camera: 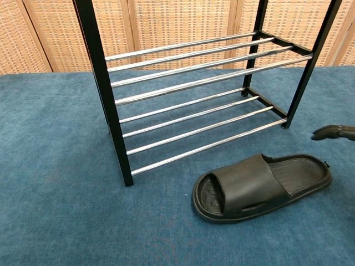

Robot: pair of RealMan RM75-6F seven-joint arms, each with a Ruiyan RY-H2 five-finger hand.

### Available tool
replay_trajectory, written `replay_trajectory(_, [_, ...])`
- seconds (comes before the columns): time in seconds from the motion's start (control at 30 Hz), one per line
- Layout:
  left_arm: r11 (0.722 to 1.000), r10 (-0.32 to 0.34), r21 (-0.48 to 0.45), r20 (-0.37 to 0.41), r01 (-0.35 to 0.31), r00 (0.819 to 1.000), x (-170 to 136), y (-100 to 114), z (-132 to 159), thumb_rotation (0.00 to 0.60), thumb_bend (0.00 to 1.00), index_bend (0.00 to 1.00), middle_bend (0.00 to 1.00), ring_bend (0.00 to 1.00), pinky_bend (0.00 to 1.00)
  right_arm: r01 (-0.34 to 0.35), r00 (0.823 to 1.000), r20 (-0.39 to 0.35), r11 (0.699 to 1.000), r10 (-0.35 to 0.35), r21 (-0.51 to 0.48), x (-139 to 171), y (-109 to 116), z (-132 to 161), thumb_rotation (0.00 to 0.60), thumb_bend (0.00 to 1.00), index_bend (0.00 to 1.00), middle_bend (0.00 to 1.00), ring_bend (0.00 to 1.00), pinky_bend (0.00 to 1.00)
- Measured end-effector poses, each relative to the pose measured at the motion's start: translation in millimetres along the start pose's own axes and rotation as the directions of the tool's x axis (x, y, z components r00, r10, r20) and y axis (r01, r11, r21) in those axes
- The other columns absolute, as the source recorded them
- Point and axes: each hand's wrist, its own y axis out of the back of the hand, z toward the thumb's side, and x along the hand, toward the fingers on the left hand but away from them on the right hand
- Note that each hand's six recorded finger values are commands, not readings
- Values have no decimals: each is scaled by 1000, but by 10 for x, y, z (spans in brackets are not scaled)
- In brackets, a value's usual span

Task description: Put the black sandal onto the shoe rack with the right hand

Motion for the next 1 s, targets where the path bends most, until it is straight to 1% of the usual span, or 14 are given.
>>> replay_trajectory(0.1, [1000, -3, -2, -8, 3, 1000, 19, -3, -14, 600, 100, 0, 0, 0, 0, -4, 1000, -5, 1000, 4, 11, -193, -34, 44, 600, 0, 0, 0, 0, 0])
replay_trajectory(0.33, [1000, -2, -8, -20, 2, 1000, 43, 11, -46, 600, 100, 0, 0, 0, 0, -48, 999, 9, 997, 47, 66, -556, -97, 76, 600, 0, 0, 0, 0, 0])
replay_trajectory(0.63, [1000, -9, -7, -25, 8, 1000, 72, 8, -62, 600, 100, 0, 0, 0, 0, -95, 995, 23, 990, 93, 106, -811, -160, 132, 600, 0, 0, 0, 0, 0])
replay_trajectory(0.87, [1000, -8, -10, -29, 8, 1000, 76, 13, -74, 600, 100, 0, 0, 0, 0, -132, 991, 52, 984, 127, 121, -920, -190, 107, 600, 0, 3, 2, 0, 0])
replay_trajectory(0.93, [1000, -10, -10, -29, 10, 1000, 81, 10, -75, 600, 100, 0, 0, 0, 0, -146, 988, 67, 981, 138, 124, -938, -193, 80, 600, 0, 30, 36, 0, 0])
replay_trajectory(1.0, [1000, -13, -10, -30, 13, 999, 88, 7, -77, 600, 99, 0, 0, 0, 0, -155, 986, 82, 980, 146, 124, -949, -189, 52, 600, 0, 95, 107, 0, 0])
